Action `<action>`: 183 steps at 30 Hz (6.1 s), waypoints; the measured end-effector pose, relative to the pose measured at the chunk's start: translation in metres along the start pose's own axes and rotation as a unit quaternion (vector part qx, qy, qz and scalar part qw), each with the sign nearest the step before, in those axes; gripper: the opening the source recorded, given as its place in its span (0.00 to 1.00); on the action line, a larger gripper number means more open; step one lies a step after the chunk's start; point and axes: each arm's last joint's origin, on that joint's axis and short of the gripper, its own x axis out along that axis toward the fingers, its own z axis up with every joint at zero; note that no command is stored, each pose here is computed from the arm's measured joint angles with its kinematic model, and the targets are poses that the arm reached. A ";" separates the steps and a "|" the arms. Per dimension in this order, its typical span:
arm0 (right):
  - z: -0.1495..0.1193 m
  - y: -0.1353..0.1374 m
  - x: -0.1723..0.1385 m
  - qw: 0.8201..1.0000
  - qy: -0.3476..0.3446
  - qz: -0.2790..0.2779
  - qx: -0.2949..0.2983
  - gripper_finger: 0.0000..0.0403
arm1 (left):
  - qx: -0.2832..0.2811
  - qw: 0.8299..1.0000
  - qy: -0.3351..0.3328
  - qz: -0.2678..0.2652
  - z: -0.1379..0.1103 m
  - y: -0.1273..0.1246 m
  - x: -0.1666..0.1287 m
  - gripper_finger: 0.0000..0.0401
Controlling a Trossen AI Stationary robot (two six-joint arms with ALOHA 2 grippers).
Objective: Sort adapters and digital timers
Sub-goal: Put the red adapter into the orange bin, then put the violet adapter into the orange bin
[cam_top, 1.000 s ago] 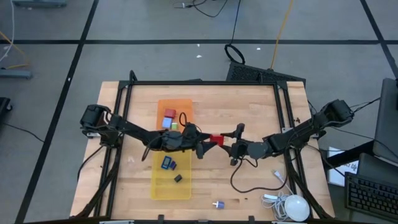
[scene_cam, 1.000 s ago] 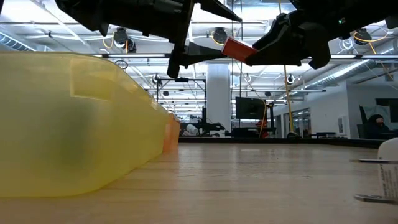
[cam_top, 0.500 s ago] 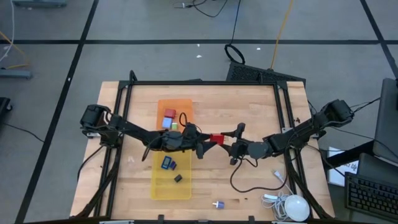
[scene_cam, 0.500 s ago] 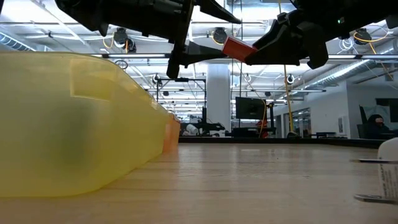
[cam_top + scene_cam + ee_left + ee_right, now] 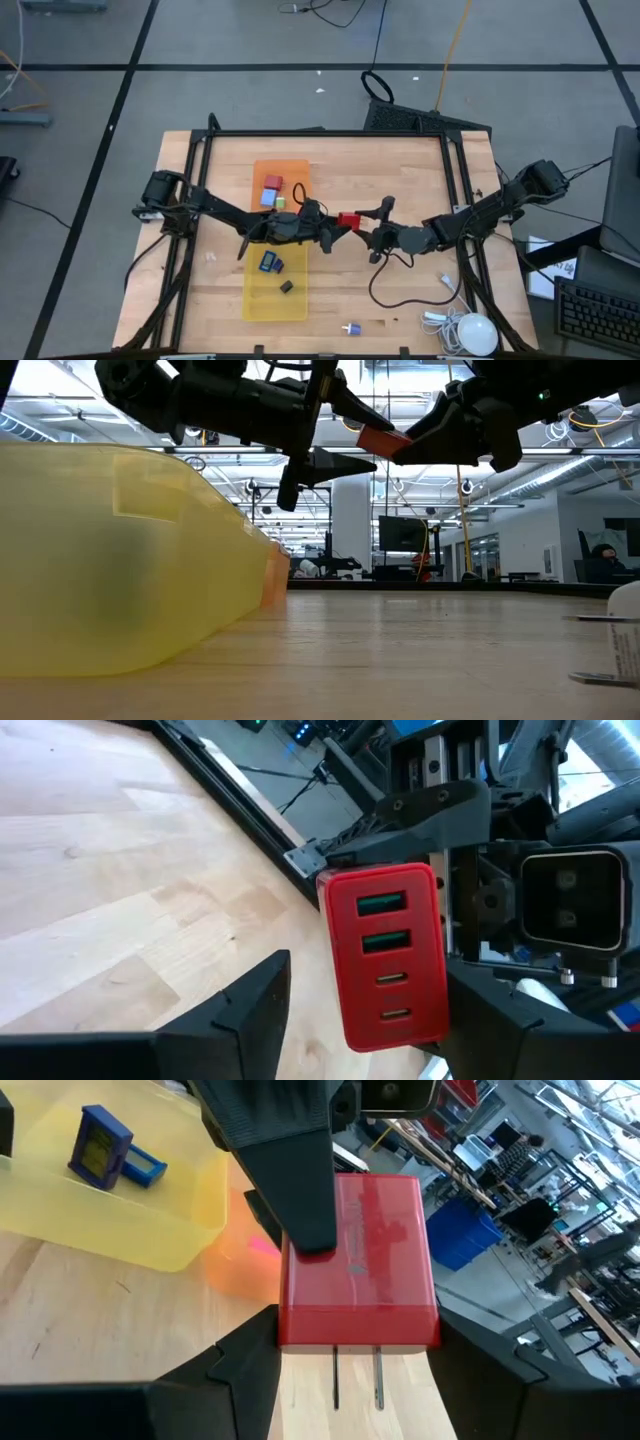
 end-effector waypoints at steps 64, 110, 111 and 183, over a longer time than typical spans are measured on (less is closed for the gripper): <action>0.016 -0.040 -0.057 0.970 -0.027 0.039 0.238 0.64 | 0.289 0.956 0.017 0.038 0.026 -0.028 -0.031 0.30; 0.015 -0.046 -0.055 0.969 -0.024 0.027 0.243 0.63 | 0.127 0.920 -0.113 0.353 0.046 0.113 -0.093 0.30; 0.015 -0.046 -0.055 0.970 -0.024 0.026 0.242 0.63 | 0.130 0.919 -0.108 0.355 0.045 0.115 -0.089 0.30; 0.064 0.030 -0.038 0.921 -0.131 0.297 0.217 0.63 | 0.335 0.934 -0.046 0.113 0.013 -0.044 -0.154 0.33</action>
